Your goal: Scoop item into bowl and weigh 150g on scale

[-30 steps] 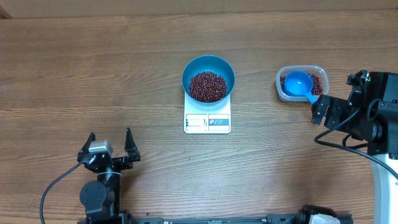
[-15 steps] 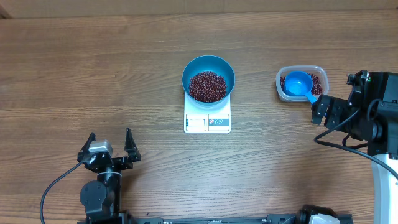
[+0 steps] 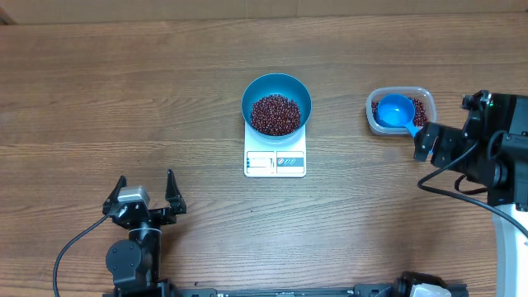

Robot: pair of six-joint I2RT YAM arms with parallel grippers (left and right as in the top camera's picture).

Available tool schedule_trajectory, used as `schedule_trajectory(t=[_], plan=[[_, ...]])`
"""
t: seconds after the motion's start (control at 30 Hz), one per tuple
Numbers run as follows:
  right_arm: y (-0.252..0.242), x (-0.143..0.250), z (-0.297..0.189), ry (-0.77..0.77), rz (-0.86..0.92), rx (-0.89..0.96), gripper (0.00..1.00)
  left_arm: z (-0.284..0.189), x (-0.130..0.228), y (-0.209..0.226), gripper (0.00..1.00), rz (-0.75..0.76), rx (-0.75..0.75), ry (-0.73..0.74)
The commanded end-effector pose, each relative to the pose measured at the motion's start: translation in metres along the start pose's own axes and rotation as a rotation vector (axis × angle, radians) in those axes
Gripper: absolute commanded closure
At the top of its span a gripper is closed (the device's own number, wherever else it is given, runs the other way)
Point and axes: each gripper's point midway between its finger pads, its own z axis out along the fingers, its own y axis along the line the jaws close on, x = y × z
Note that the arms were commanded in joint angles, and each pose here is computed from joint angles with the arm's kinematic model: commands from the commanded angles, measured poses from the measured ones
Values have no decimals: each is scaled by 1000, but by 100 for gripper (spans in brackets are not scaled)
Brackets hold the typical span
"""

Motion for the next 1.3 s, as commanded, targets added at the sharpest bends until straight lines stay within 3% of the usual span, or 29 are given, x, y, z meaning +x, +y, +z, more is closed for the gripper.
schedule_trajectory(t=[0.0, 0.13, 0.4, 0.77, 0.9, 1.27], plan=[[10, -25, -11, -117, -10, -59, 0, 0, 0, 3, 0, 12, -15, -3], [37, -62, -26, -332, -50, -207, 0, 0, 0, 3, 0, 12, -15, -3], [65, -93, -59, -646, -135, -363, 0, 0, 0, 3, 1, 12, -15, -3], [84, -73, -70, -1047, -246, -448, 0, 0, 0, 3, 0, 12, -15, -3], [82, -47, -51, -1083, -256, -458, 0, 0, 0, 3, 1, 12, -15, -3], [70, 16, 10, -1007, -236, -447, 0, 0, 0, 3, 0, 12, -15, -3]])
